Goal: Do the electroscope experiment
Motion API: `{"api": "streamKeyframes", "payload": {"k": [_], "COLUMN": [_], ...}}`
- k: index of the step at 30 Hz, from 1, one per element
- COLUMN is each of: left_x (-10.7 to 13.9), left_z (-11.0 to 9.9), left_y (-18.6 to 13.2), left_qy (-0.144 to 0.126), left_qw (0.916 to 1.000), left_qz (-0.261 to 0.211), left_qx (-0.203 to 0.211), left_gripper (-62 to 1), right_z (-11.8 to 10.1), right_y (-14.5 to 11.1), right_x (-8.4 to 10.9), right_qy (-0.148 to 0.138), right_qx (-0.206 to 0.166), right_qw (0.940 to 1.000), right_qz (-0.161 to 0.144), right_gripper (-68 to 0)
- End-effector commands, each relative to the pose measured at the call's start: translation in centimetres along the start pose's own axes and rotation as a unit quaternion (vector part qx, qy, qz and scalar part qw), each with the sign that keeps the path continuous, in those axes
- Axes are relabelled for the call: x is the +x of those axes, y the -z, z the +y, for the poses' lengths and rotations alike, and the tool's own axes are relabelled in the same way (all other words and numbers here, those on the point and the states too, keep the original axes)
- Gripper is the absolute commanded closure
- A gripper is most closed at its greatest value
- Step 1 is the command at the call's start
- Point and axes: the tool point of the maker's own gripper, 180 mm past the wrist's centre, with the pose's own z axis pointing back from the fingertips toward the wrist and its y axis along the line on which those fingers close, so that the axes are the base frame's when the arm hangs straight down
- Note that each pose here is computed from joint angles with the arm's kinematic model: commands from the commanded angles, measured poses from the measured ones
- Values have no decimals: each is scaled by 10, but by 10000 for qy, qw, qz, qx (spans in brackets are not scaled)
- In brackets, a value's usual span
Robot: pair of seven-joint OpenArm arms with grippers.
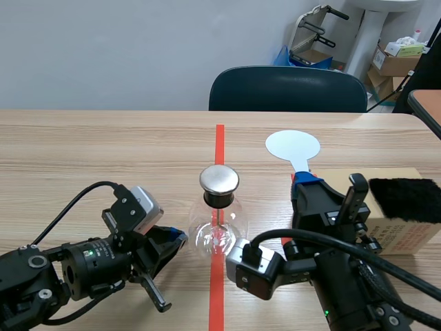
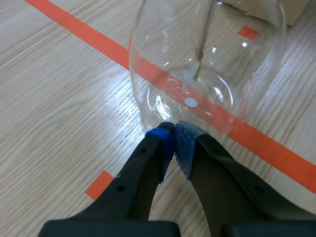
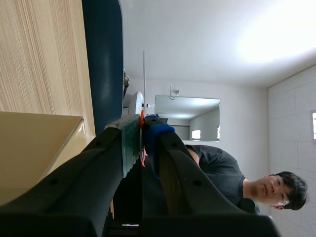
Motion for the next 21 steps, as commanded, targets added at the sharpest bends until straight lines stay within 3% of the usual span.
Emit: {"api": "streamKeyframes", "payload": {"k": [1, 21], "left_x": [9, 8], "left_z": [2, 1], "left_y": [-1, -2], "left_qy": [41, 34], "left_qw": [9998, 9998], "left_qz": [-178, -170], "left_qx": [-10, -79], "left_gripper": [-31, -31], "right_z": [-6, -6], "right_y": [3, 3], "right_x": [-5, -5], "right_qy": [-25, -25], "right_qx": [-124, -125], "right_qw": [9999, 9999], "right_qz": [56, 56], "right_gripper": [-13, -13]}}
